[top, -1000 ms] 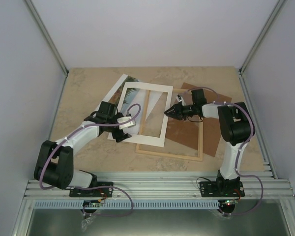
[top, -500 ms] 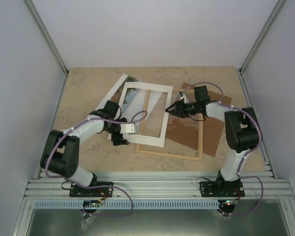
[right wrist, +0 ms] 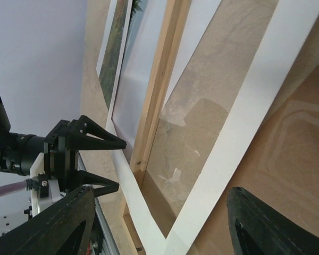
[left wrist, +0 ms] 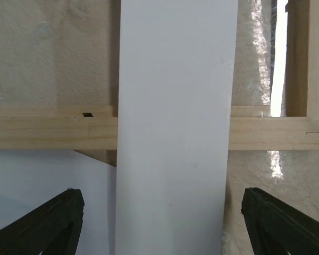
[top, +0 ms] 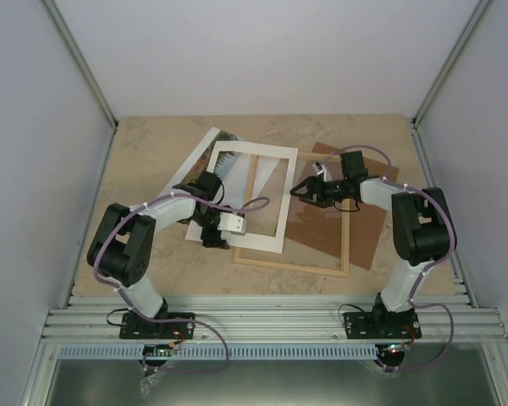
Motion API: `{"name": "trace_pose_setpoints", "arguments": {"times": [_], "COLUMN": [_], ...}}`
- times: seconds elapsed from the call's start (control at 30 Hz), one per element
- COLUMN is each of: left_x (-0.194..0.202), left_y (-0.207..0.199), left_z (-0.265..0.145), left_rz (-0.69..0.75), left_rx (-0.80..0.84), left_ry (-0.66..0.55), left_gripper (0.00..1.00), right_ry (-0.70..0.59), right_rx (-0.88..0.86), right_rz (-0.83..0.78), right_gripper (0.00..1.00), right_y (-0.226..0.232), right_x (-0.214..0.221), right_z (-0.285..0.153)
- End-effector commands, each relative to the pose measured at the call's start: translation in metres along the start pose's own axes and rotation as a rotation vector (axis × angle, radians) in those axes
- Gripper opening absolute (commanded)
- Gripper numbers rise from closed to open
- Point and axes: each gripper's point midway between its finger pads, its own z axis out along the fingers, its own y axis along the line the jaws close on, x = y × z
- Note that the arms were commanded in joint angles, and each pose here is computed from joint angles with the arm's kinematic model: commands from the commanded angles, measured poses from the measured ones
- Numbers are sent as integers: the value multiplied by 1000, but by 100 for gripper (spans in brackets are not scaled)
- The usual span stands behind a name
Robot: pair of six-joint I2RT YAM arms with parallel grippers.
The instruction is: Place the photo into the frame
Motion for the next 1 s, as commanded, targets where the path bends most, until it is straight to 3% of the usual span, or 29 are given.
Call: {"name": "trace_pose_setpoints", "arguments": {"times": [0.0,0.17,0.37,0.5,0.57,0.67,0.97], "left_x": [4,-3,-13,-16,-16,-13,-6], "left_y": [-5,6,5,1,-1,-2,9], "left_z": [11,6,-7,-10,-10,-4,12], "left_rz": [19,2,17,23,22,11,-13], "left_rx": [25,-27,-63,-57,-46,-23,17], "left_ry": [11,-11,-52,-62,-64,-59,-21], "left_gripper": [83,77,62,58,62,82,74], "right_ry": [-13,-6,8,16,18,17,15], "right_rx": [20,35,42,40,40,37,44], "right_rz": [-6,22,58,70,75,73,70], "right_gripper": [70,73,73,73,73,73,73], "right_y": [-2,-9,-18,-21,-22,-21,-21], "right_x": [2,8,12,14,15,15,17], "right_z": [-7,-5,-1,1,2,2,0]}}
